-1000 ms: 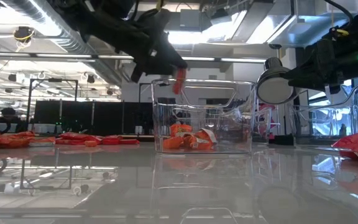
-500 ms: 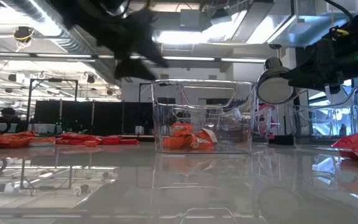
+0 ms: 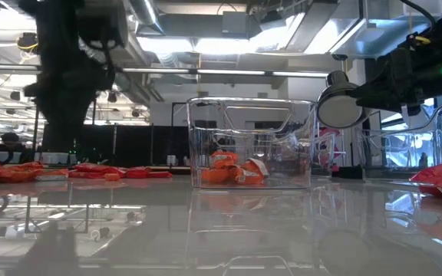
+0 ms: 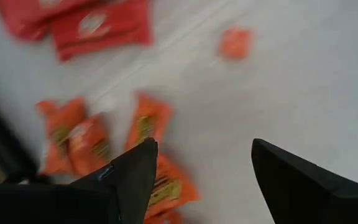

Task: Sort candy
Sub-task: Put the orange chocolate into the bottom left transparent bin

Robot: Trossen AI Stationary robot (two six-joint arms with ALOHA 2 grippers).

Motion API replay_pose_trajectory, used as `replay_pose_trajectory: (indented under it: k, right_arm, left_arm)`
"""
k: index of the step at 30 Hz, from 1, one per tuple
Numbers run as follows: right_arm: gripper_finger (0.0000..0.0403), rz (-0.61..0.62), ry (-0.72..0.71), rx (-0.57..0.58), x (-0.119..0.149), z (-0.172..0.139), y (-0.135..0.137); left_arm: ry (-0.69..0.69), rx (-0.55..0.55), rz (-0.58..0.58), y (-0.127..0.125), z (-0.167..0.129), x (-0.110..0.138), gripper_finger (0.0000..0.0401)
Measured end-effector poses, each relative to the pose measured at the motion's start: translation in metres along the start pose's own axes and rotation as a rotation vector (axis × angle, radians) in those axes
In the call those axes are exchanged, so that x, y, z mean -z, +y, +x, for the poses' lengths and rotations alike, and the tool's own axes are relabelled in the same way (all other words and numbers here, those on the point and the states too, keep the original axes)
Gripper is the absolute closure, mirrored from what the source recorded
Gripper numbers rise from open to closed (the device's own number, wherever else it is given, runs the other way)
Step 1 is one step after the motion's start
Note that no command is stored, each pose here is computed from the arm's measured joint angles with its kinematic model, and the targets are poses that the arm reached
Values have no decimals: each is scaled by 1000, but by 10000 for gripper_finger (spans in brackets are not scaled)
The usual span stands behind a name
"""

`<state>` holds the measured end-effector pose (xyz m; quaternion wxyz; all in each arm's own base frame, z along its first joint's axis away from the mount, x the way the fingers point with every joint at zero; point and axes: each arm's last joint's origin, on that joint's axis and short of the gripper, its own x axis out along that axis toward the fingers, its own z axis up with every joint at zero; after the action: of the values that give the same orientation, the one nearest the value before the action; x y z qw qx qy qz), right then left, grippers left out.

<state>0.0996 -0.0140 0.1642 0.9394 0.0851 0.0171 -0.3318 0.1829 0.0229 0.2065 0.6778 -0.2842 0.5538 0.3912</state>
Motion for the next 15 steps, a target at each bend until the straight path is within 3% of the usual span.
replay_pose_trajectory:
  k: [8, 15]
  right_arm:
    - [173, 4, -3, 2, 0, 0, 0]
    - [173, 5, -3, 2, 0, 0, 0]
  left_arm:
    - [85, -119, 12, 15, 30, 0, 150]
    - [63, -100, 11, 22, 47, -4, 150]
